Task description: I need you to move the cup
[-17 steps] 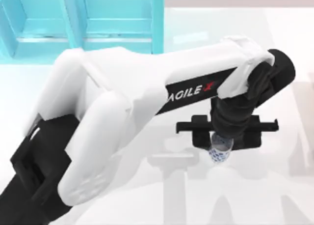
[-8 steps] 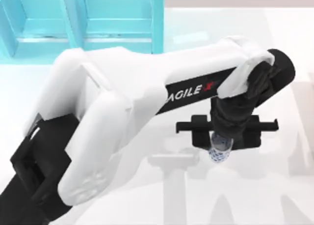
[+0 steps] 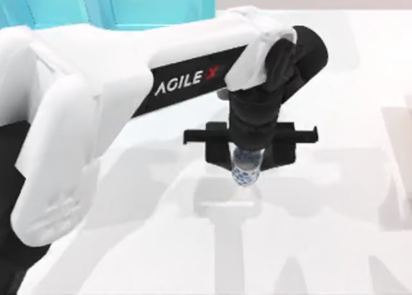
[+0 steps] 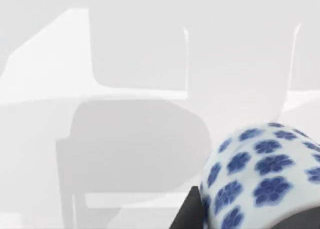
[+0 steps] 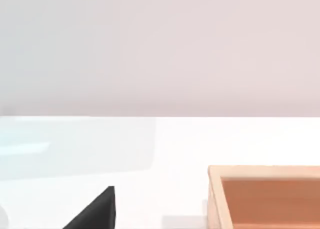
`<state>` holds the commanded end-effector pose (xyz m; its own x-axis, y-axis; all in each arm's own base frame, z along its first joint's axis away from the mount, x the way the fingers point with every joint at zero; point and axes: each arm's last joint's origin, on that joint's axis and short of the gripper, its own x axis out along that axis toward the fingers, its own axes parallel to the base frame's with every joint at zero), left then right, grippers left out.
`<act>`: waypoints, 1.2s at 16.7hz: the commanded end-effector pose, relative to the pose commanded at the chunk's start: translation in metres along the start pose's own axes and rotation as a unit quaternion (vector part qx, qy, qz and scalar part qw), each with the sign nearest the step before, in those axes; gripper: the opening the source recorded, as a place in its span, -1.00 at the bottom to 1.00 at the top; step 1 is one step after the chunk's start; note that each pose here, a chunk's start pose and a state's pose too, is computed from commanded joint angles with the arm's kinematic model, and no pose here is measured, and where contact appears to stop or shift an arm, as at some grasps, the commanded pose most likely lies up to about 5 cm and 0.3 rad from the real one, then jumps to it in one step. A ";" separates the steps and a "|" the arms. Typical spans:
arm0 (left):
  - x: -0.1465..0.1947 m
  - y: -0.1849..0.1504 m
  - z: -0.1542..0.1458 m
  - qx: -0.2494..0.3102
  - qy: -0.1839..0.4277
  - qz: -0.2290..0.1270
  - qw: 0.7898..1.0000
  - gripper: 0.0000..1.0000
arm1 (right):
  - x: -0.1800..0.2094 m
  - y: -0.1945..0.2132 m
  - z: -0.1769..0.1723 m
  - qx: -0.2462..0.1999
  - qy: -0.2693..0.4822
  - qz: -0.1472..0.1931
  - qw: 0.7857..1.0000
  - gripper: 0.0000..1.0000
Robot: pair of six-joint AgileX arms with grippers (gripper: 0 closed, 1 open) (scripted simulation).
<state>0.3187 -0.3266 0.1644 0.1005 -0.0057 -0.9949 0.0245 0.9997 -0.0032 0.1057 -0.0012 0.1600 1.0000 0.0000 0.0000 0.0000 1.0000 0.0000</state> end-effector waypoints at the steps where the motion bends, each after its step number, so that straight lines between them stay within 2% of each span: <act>1: -0.007 0.023 0.007 0.000 0.001 0.000 1.000 -1.00 | 0.000 0.000 0.000 0.000 0.000 0.000 1.000 1.00; 5: -0.029 0.129 0.011 -0.001 0.009 0.004 1.000 -1.00 | 0.000 0.000 0.000 0.000 0.000 0.000 1.000 1.00; 8: -0.040 0.201 -0.008 -0.002 0.011 0.004 1.000 -1.00 | 0.000 0.000 0.000 0.000 0.000 0.000 1.000 1.00; 10: -0.045 0.234 -0.021 -0.002 0.007 0.002 1.000 -1.00 | 0.000 0.000 0.000 0.000 0.000 0.000 1.000 1.00; 13: -0.048 0.255 -0.031 -0.002 0.002 0.000 1.000 -1.00 | 0.000 0.000 0.000 0.000 0.000 0.000 1.000 1.00; 20: -0.037 0.255 -0.030 -0.003 0.004 0.002 1.000 -1.00 | 0.000 0.000 0.000 0.000 0.000 0.000 1.000 1.00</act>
<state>0.2911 -0.0706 0.1974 0.0919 -0.0020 -0.9958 0.0191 0.9998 -0.0002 0.1057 -0.0012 0.1600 1.0000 0.0000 0.0000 0.0000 1.0000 0.0000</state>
